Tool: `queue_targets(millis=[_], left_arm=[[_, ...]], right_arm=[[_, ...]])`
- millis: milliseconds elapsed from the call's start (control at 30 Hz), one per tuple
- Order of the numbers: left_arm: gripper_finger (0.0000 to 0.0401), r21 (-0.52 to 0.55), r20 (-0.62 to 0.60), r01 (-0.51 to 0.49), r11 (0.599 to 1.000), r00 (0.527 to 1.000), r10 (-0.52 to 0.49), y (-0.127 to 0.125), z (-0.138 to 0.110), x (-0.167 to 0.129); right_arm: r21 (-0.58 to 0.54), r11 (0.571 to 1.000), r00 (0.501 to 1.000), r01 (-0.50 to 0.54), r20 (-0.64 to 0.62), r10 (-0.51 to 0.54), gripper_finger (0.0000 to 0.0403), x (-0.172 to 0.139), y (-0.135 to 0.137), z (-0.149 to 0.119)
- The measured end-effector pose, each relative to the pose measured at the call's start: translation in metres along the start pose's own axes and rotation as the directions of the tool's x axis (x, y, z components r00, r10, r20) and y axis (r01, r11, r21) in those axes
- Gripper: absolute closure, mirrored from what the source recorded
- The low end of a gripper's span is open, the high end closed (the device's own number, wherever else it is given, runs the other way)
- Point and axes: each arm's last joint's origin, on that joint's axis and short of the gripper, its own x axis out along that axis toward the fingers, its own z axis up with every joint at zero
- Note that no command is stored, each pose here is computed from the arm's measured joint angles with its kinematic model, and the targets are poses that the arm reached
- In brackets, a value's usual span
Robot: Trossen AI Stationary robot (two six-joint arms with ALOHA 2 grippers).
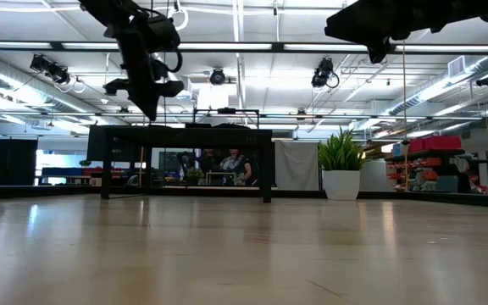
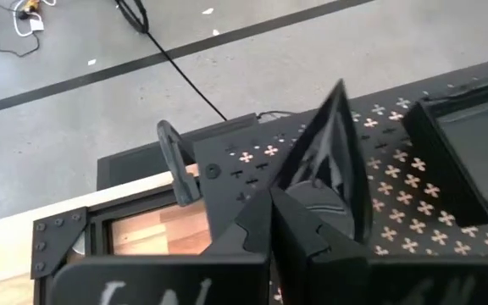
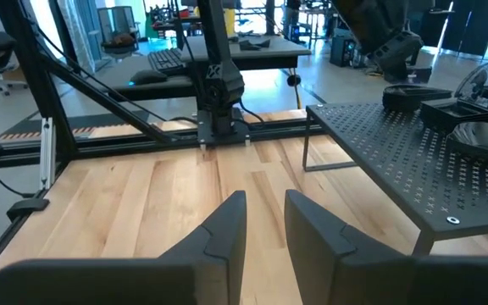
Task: Pick & Place Mini shaped plates
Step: Stack the black drop-shaped plate on top of the drop-shaped plate on the shelf
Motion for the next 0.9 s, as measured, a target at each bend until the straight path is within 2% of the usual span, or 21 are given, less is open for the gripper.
queue_targets(millis=[133,300,400,467,667,900], left_arm=[[0.0396,-0.012,-0.007,-0.007,1.0,1.0,0.007,0.002,-0.001,-0.002],[0.0393,-0.023,-0.085,-0.131,0.991,0.988,0.128,0.02,-0.006,0.002],[0.0397,-0.032,-0.09,-0.154,0.988,0.985,0.15,0.024,-0.012,0.012],[0.0397,-0.039,-0.094,-0.138,0.99,0.987,0.134,0.024,-0.018,0.02],[0.039,-0.034,-0.078,-0.01,0.999,0.997,0.007,0.015,-0.025,0.027],[0.0397,-0.01,-0.077,0.043,0.999,0.996,-0.044,0.005,-0.027,0.023]], right_arm=[[0.0,1.0,1.0,0.0,0.0,0.0,0.0317,0.0,0.0,0.0],[0.0,1.0,1.0,0.0,0.0,0.0,0.0317,0.0,0.0,0.0],[0.0,1.0,1.0,0.0,0.0,0.0,0.0317,0.0,0.0,0.0],[0.0,1.0,1.0,0.0,0.0,0.0,0.0317,0.0,0.0,0.0],[0.0,1.0,1.0,-0.002,0.0,0.002,0.0317,0.0,0.0,0.0],[0.0,1.0,1.0,-0.002,0.0,0.002,0.0317,0.0,0.0,0.0]])
